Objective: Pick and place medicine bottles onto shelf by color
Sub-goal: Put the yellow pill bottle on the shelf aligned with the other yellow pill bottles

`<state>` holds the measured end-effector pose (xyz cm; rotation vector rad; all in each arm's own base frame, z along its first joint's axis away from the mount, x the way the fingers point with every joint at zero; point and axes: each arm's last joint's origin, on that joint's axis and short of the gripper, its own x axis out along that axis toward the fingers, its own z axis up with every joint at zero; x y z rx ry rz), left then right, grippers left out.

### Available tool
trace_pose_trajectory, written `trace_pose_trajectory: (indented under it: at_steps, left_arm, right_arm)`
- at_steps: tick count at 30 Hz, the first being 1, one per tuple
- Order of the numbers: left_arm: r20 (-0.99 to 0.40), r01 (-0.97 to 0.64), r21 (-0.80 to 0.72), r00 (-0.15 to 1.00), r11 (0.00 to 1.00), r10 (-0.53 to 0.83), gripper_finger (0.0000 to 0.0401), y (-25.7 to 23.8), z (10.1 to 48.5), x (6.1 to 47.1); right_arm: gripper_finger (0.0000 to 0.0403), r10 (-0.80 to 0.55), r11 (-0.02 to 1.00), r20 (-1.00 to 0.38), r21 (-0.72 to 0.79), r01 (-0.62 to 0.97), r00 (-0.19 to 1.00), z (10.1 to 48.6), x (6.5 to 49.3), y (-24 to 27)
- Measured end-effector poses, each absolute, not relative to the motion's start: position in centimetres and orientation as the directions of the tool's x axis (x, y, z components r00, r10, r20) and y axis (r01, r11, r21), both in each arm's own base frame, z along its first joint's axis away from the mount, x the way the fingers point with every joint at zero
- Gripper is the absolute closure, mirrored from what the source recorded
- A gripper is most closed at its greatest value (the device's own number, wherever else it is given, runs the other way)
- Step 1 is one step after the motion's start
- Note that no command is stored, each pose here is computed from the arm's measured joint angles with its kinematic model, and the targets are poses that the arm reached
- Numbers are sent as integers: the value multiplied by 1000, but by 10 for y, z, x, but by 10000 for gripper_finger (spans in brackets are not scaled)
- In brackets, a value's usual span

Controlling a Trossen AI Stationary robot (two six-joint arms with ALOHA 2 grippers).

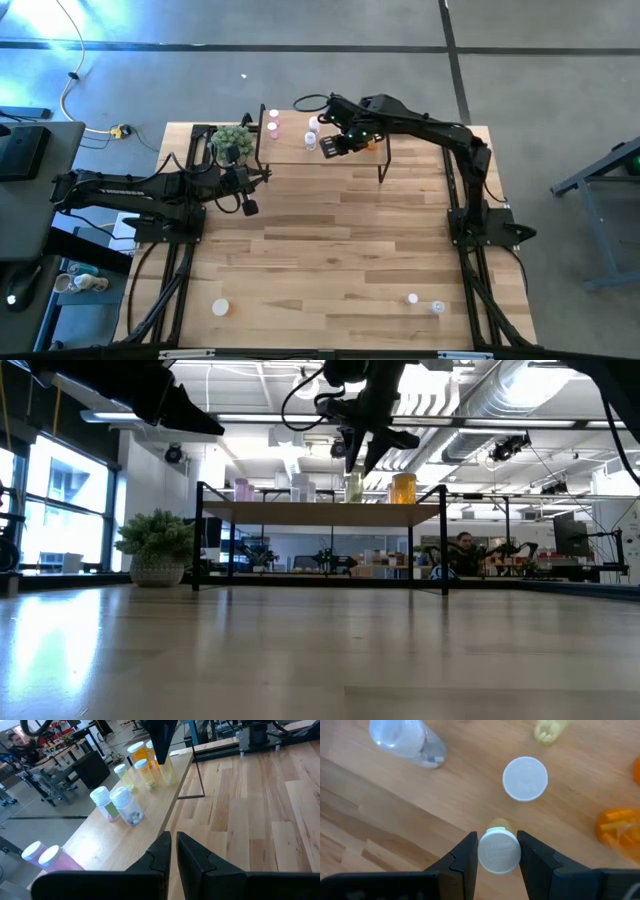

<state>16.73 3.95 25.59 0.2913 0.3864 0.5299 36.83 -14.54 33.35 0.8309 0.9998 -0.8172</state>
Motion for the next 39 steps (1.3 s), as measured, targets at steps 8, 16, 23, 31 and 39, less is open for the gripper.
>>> trace_pose_trajectory:
  at_steps: [8,16,23,31,39]
  left_arm:
    - [-280,-432,365,794,825,540,380,39,256,167]
    - [-280,-432,365,794,825,540,380,40,256,167]
    - [-280,-432,365,794,825,539,380,39,256,167]
    - [-296,-425,370,789,826,539,380,39,254,167]
    - [-299,-424,371,788,826,539,380,39,254,167]
  right_arm:
    - [295,-200,456,-931,187,870,305,328,372,-147]
    - [295,-207,477,-931,172,862,300,328,372,-147]
    - [272,-243,472,-927,144,870,286,327,372,-149]
    - [238,-240,483,-915,176,858,323,327,376,-150]
    - [236,-234,487,-910,196,851,343,328,378,-150]
